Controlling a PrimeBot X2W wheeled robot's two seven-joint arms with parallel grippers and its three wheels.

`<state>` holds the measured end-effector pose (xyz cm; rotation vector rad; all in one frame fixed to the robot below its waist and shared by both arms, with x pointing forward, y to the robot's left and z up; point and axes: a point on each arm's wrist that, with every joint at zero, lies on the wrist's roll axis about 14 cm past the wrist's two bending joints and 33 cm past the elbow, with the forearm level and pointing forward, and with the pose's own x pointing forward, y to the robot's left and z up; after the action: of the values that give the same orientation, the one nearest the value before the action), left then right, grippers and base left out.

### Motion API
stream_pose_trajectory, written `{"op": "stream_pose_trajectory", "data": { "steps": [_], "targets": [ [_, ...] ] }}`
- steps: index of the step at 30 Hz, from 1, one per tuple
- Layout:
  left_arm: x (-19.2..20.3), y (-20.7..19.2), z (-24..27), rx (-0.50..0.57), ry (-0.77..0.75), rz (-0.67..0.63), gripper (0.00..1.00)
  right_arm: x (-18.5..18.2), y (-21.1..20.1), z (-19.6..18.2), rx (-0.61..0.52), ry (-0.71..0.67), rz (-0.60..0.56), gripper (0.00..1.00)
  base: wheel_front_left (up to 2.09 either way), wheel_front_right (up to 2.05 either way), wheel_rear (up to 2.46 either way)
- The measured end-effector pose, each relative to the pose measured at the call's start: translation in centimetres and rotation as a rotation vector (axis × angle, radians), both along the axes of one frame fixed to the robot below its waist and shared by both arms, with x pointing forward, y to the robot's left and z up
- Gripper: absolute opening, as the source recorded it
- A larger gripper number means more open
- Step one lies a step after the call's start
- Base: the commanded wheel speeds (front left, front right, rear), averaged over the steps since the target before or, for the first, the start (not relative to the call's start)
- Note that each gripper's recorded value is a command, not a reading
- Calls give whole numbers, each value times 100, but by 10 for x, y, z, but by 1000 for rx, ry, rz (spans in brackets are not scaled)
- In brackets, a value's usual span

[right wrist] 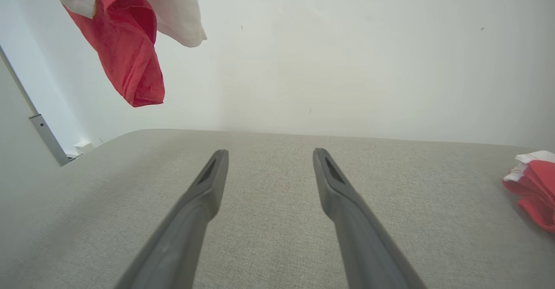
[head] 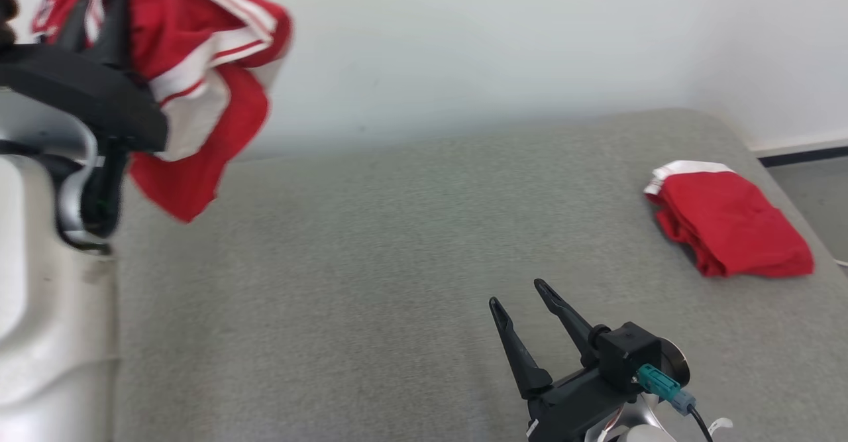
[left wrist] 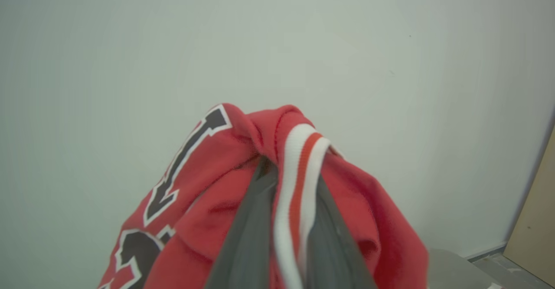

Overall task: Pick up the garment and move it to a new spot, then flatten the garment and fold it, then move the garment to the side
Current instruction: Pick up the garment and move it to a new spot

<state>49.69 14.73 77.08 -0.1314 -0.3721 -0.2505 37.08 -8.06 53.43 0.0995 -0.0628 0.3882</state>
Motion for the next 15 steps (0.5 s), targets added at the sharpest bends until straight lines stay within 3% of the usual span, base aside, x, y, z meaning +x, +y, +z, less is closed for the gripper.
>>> {"op": "stream_pose_trajectory", "data": {
  "steps": [8,15],
  "targets": [
    [-22,-113,-7,-51,-9,-280,0,-10,-39,7,-3,-22,-116,100,0,0,0],
    [-18,-174,-111,8,242,-395,0,-17,-67,3,-2,-8,-203,100,0,0,0]
  ]
}}
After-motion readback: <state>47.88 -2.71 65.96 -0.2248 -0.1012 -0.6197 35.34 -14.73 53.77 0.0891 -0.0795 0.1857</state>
